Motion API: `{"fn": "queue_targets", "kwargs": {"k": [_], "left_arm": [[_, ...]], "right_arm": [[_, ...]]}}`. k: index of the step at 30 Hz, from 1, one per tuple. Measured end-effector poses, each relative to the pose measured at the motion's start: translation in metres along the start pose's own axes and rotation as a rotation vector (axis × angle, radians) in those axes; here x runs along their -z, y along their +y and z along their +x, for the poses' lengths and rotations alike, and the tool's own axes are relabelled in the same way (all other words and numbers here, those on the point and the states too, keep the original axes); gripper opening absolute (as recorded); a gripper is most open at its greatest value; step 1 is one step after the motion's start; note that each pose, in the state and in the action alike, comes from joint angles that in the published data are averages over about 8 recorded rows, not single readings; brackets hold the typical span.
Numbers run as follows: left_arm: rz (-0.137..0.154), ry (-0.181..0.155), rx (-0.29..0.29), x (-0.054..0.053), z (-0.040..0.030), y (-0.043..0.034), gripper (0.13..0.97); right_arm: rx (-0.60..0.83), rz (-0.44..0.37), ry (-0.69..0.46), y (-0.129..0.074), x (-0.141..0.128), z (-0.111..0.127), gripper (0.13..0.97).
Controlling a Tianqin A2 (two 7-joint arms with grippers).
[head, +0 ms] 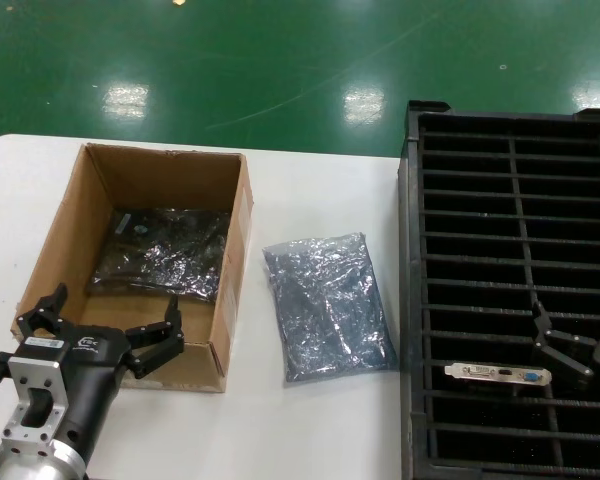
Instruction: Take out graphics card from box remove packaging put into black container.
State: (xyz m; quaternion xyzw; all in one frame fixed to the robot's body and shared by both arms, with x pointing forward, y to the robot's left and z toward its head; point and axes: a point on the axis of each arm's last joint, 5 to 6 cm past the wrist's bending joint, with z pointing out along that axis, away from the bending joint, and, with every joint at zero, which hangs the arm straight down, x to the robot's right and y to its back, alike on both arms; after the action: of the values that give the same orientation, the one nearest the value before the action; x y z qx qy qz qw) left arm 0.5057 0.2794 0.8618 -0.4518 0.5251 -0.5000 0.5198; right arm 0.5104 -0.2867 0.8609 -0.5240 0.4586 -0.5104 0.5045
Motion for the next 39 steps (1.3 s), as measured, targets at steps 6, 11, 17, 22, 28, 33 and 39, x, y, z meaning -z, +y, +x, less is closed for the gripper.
{"fn": "queue_targets", "kwargs": {"k": [6, 11, 17, 22, 28, 33, 39], "left_arm": [[0.0, 0.0, 0.0, 0.0, 0.0, 0.0, 0.966], [0.0, 0.0, 0.0, 0.0, 0.0, 0.0, 0.966], [0.0, 0.0, 0.0, 0.0, 0.0, 0.0, 0.966], [0.0, 0.0, 0.0, 0.0, 0.0, 0.0, 0.966], [0.0, 0.0, 0.0, 0.0, 0.0, 0.0, 0.966], [0.0, 0.0, 0.0, 0.0, 0.0, 0.0, 0.966], [0.0, 0.0, 0.0, 0.0, 0.0, 0.0, 0.966]], "right_arm": [[0.0, 0.0, 0.0, 0.0, 0.0, 0.0, 0.966], [0.0, 0.0, 0.0, 0.0, 0.0, 0.0, 0.966], [0.0, 0.0, 0.0, 0.0, 0.0, 0.0, 0.966], [0.0, 0.0, 0.0, 0.0, 0.0, 0.0, 0.966], [0.0, 0.0, 0.0, 0.0, 0.0, 0.0, 0.966], [0.0, 0.0, 0.0, 0.0, 0.0, 0.0, 0.966], [0.0, 0.0, 0.0, 0.0, 0.0, 0.0, 0.966]]}}
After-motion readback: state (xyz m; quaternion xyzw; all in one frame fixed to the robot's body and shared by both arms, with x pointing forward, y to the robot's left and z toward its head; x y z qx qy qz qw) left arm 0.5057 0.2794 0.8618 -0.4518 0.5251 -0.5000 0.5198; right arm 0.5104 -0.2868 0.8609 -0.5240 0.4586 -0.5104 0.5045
